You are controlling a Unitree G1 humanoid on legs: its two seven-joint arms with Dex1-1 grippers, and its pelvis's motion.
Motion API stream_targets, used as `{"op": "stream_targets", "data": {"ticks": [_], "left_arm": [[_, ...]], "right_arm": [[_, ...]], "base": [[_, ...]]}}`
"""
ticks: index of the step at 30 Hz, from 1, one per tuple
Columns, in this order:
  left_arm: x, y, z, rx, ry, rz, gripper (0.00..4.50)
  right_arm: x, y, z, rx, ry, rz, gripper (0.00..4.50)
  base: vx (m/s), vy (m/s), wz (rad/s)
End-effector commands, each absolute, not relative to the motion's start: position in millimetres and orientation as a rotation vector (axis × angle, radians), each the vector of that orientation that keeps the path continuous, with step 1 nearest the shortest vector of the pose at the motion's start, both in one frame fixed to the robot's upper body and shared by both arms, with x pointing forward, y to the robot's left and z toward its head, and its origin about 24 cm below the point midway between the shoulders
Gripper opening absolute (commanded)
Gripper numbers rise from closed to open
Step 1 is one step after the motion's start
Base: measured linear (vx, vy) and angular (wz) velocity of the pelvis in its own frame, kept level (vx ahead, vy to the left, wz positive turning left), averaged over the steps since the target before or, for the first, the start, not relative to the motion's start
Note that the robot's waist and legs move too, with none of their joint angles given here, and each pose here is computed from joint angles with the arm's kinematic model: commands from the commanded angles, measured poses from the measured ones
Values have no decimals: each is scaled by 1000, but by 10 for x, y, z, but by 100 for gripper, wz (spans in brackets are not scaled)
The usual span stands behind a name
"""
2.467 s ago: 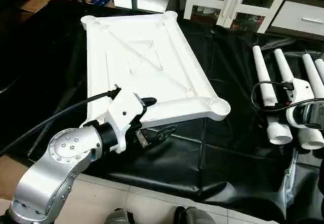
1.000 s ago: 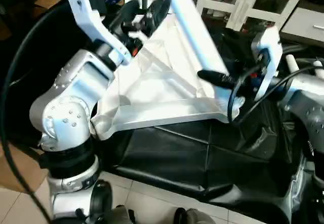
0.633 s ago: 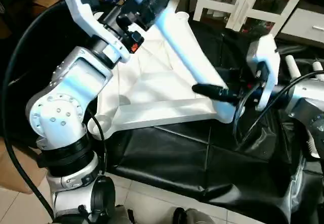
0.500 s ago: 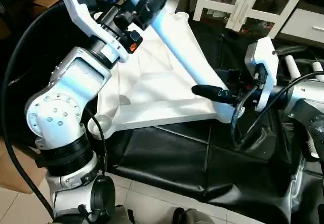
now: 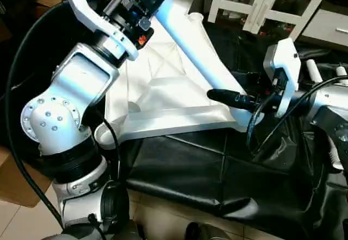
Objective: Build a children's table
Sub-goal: Pick table leg
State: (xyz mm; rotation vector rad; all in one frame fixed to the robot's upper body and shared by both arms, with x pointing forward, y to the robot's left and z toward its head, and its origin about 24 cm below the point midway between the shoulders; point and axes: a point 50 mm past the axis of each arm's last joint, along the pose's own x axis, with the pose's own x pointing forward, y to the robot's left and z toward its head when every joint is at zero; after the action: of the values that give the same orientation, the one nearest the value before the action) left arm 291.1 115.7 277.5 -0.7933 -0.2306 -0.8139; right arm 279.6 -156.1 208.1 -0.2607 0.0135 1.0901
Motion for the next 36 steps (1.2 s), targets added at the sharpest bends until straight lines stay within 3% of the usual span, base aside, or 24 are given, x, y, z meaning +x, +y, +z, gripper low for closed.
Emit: {"op": "stream_targets", "data": {"ticks": [1, 9, 11, 21, 22, 23, 26, 28, 31, 32, 35, 36], "left_arm": [[2887, 1134, 2799, -791, -220, -837, 261], [2879, 1139, 2795, -796, -207, -840, 207], [2886, 1147, 2794, -804, -204, -830, 175], [2906, 1143, 2788, -808, -193, -820, 162], [2907, 1144, 2790, -807, -194, -819, 162], [2916, 1153, 2798, -808, -200, -810, 162], [2929, 1176, 2825, -801, -218, -794, 162], [2934, 1190, 2842, -798, -233, -789, 162], [2937, 1202, 2846, -788, -239, -776, 162], [2968, 1251, 2845, -772, -243, -745, 162], [2999, 1309, 2841, -763, -245, -721, 162], [3023, 1357, 2842, -752, -248, -702, 162]], "right_arm": [[2786, -1558, 2125, -292, -9, 1083, 186], [2794, -1560, 2127, -298, -17, 1074, 186], [2795, -1564, 2129, -300, -20, 1070, 186], [2789, -1581, 2123, -306, -27, 1058, 185], [2788, -1582, 2122, -303, -27, 1057, 241], [2793, -1582, 2120, -293, -27, 1054, 255], [2798, -1590, 2120, -278, -27, 1045, 257], [2794, -1608, 2137, -253, -34, 1036, 290], [2786, -1624, 2162, -227, -45, 1032, 300], [2764, -1702, 2266, -145, -84, 1019, 322], [2734, -1825, 2374, -75, -132, 996, 341], [2732, -1950, 2460, -23, -169, 954, 352]], "base": [[0, 0, 0], [0, 0, 0], [0, 0, 0], [0, 0, 0], [0, 0, 0], [0, 0, 0], [0, 0, 0], [0, 0, 0], [0, 0, 0], [0, 0, 0], [0, 0, 0], [0, 0, 0]]}}
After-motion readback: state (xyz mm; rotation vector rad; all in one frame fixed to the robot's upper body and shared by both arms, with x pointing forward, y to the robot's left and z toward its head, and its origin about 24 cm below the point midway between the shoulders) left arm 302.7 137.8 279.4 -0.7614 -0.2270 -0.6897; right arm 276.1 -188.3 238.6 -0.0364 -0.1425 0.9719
